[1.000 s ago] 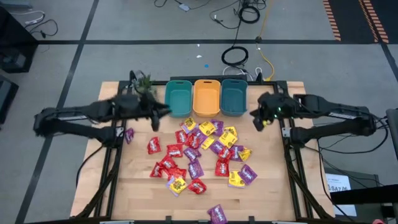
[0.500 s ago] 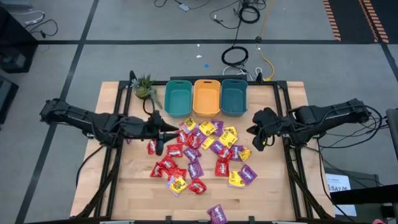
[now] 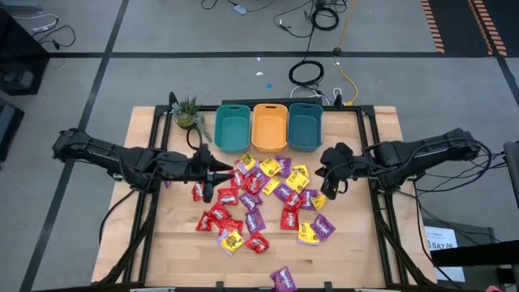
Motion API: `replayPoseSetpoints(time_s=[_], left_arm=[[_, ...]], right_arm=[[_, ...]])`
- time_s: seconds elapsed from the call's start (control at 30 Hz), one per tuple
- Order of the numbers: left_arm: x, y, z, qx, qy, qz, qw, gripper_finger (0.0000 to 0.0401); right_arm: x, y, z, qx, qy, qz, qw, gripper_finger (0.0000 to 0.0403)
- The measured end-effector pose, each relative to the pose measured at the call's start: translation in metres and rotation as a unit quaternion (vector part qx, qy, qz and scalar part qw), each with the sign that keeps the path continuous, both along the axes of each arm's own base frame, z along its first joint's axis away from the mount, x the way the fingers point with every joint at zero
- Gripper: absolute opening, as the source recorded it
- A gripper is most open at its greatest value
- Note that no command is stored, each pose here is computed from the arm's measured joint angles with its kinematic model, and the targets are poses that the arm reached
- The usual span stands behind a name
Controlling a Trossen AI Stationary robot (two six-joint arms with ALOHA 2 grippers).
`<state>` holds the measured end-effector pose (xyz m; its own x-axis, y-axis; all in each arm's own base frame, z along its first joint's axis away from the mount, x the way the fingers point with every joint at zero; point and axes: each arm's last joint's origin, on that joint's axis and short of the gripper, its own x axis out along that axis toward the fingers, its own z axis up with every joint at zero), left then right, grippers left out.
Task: Sort candy
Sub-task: Put the yellow candy into the dark blue bin
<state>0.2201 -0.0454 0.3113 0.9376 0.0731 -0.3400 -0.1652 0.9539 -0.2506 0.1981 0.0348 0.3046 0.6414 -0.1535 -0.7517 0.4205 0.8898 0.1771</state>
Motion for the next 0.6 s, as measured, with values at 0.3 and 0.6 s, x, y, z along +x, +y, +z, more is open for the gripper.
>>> replayPoseSetpoints(time_s=[0.3, 0.6], left_arm=[[-0.008, 0.001, -0.016, -0.008, 0.092, 0.003, 0.996, 0.0132], [-0.033, 0.009, -0.011, 0.041, 0.104, -0.003, 0.994, 0.0132]], right_arm=[[0.004, -0.002, -0.016, 0.069, 0.052, -0.122, 0.989, 0.0048], [0.006, 0.001, -0.043, 0.134, 0.155, -0.288, 0.936, 0.0185]])
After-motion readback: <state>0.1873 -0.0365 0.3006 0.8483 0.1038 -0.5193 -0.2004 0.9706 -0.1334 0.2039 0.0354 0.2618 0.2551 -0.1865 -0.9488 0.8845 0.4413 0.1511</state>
